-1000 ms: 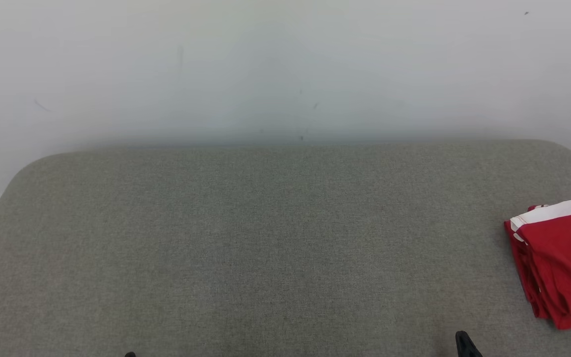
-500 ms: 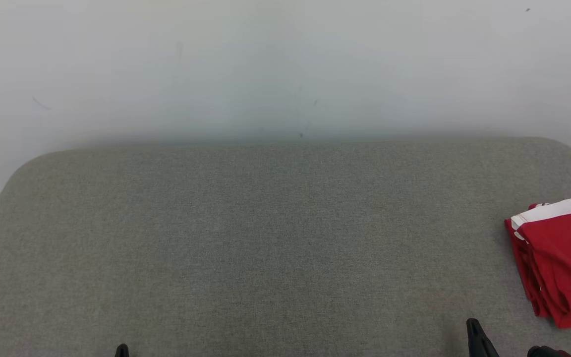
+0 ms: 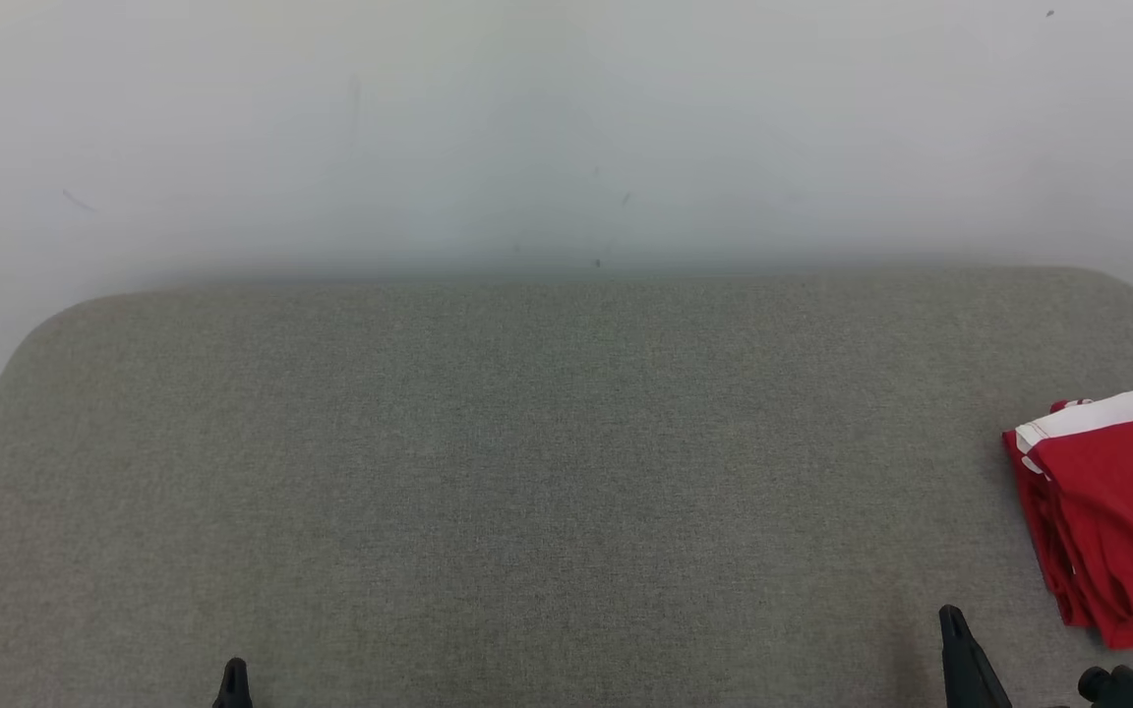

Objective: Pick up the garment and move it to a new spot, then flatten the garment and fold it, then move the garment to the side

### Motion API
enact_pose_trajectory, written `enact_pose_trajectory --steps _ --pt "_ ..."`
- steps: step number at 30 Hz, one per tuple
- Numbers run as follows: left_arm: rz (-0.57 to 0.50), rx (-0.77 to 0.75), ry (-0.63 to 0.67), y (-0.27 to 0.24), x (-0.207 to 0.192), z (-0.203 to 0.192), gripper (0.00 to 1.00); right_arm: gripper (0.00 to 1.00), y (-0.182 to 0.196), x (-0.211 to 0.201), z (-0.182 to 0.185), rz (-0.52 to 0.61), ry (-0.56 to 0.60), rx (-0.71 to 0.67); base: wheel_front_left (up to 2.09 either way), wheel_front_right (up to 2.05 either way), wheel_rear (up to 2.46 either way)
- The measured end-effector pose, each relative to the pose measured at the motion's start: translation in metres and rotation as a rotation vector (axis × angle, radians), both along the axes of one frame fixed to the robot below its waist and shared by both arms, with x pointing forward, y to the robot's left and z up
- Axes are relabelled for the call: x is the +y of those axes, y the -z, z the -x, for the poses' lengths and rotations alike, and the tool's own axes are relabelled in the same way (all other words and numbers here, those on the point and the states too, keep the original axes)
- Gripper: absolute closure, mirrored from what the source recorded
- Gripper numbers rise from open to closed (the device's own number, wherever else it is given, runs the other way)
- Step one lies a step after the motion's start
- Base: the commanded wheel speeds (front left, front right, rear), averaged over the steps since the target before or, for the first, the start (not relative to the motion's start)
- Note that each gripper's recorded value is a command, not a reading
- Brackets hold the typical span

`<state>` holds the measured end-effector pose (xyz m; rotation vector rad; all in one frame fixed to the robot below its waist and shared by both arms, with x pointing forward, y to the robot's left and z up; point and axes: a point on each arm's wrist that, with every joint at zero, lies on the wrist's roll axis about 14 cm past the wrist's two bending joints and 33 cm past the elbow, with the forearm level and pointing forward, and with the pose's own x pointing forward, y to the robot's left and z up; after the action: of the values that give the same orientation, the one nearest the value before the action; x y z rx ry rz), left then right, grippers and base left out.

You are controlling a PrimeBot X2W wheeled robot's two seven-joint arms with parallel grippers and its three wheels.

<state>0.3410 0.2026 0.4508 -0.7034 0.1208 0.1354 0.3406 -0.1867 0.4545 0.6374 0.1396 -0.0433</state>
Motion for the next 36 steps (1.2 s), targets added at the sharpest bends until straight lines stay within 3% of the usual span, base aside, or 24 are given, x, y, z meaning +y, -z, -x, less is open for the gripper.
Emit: enact_pose_trajectory --steps 36 --pt "0.426 -0.060 -0.029 -0.020 0.000 -0.022 1.00 1.00 -0.021 -0.008 -0.023 -0.452 0.071 -0.040 0.00 0.00 0.00"
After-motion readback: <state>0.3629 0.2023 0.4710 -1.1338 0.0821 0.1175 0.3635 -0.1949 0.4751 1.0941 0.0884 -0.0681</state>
